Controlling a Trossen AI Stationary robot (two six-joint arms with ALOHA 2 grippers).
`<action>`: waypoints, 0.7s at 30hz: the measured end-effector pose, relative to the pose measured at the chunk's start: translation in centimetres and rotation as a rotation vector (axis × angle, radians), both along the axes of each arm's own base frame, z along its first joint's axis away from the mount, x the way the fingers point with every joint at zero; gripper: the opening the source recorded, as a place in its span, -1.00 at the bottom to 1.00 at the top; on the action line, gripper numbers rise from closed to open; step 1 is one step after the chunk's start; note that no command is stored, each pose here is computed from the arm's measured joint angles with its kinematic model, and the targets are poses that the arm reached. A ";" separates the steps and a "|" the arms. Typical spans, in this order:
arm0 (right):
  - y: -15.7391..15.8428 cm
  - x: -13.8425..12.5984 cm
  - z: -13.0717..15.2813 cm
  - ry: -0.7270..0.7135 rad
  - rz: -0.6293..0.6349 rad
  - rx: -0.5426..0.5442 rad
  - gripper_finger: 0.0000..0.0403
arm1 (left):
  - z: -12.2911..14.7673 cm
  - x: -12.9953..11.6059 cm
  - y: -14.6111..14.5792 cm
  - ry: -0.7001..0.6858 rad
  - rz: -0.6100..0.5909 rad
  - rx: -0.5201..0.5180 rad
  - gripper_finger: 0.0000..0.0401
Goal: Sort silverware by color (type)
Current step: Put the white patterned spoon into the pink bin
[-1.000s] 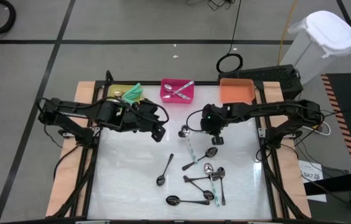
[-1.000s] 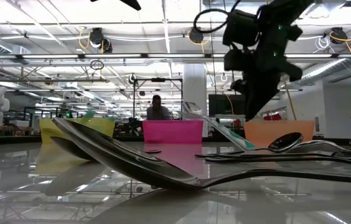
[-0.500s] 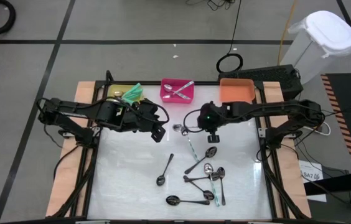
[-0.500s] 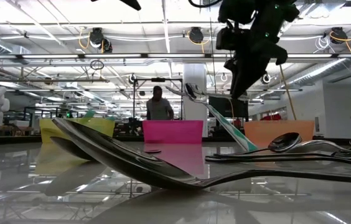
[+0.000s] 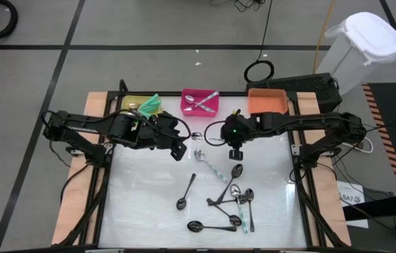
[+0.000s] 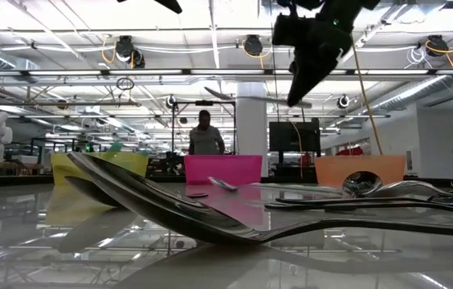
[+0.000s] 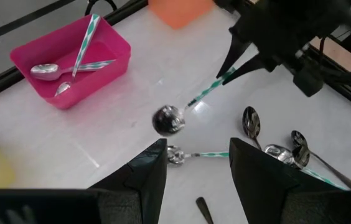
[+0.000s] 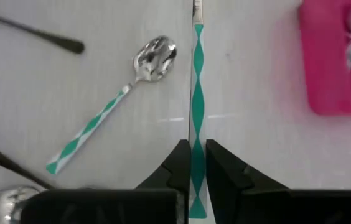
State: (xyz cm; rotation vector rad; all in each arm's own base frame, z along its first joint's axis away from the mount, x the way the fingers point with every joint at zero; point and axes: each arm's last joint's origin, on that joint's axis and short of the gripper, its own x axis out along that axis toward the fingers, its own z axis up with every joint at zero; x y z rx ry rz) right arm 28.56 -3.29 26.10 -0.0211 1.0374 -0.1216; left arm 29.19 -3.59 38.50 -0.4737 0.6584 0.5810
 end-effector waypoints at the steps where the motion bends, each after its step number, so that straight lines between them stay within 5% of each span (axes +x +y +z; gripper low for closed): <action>1: 0.0 0.1 0.4 -0.005 -0.013 0.006 -0.88 | 0.0 0.0 0.0 0.000 0.000 0.000 -0.14; 11: -0.6 0.9 5.9 -0.138 -0.173 -0.075 -0.88 | 0.2 0.2 0.0 -0.021 -0.004 0.013 -0.14; 21: -1.0 1.1 9.0 -0.237 -0.188 -0.099 -0.88 | 1.1 1.0 -0.1 -0.119 -0.044 0.073 -0.14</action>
